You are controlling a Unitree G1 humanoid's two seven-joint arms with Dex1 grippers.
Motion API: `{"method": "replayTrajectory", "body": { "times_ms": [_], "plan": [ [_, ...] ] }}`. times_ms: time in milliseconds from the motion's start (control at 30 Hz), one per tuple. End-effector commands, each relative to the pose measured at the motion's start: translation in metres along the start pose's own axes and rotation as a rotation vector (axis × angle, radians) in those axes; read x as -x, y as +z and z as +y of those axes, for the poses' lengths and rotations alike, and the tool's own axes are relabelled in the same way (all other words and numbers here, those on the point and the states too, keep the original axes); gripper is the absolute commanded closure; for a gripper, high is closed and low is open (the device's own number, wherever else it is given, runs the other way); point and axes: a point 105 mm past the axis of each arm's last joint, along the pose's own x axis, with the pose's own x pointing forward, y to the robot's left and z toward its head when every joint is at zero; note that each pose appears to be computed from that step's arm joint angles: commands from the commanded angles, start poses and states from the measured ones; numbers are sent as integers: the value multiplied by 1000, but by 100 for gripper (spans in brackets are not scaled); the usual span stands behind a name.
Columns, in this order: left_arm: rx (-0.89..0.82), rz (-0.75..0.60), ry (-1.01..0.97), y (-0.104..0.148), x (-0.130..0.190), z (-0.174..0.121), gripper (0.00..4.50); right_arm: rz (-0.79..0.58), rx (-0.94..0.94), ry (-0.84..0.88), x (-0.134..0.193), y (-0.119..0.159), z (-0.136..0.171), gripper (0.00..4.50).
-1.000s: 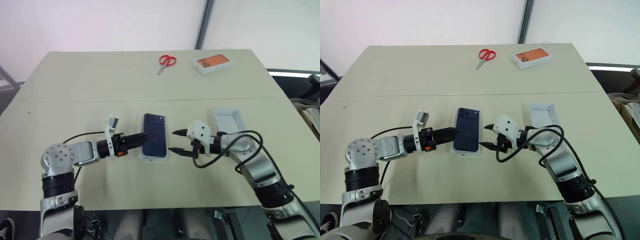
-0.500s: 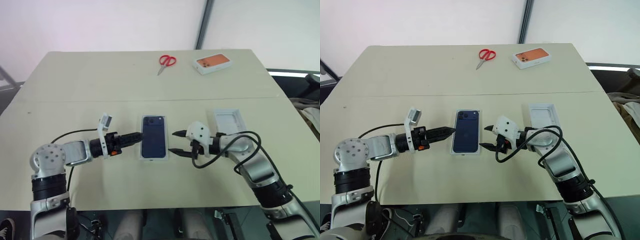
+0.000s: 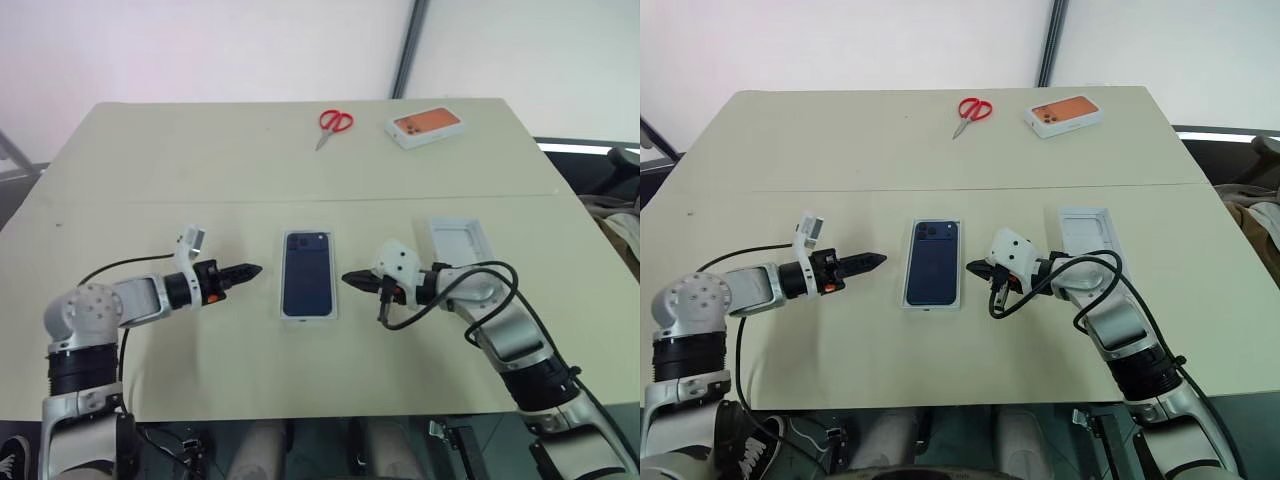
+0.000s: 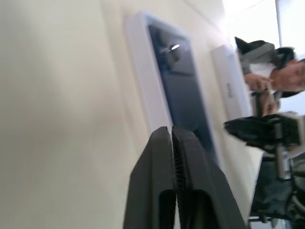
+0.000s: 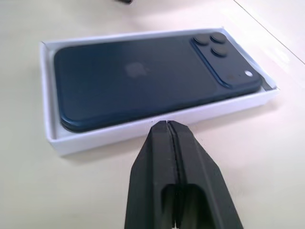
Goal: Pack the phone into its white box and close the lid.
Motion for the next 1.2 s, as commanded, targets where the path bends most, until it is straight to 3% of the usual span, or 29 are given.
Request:
{"method": "replayTrajectory", "body": {
  "times_ms": [33, 133, 333, 633, 933, 1200],
  "plan": [
    [-77, 47, 19, -10, -9, 4, 446, 1, 45, 6, -6, 0, 6, 450],
    [-103, 110, 4, -23, -23, 9, 446, 23, 59, 8, -13, -6, 9, 450],
    [-131, 147, -99, -30, -56, -11, 446, 20, 62, -13, -10, -5, 4, 450],
    [-128, 175, -249, -43, -98, -53, 446, 131, 41, -71, 42, -28, -12, 450],
    [-122, 174, -299, -52, -140, -75, 446, 226, 8, -94, 81, -48, -4, 450],
    [-137, 209, -366, -63, -157, -93, 446, 292, 4, -167, 108, -60, -16, 450]
  ]
}}
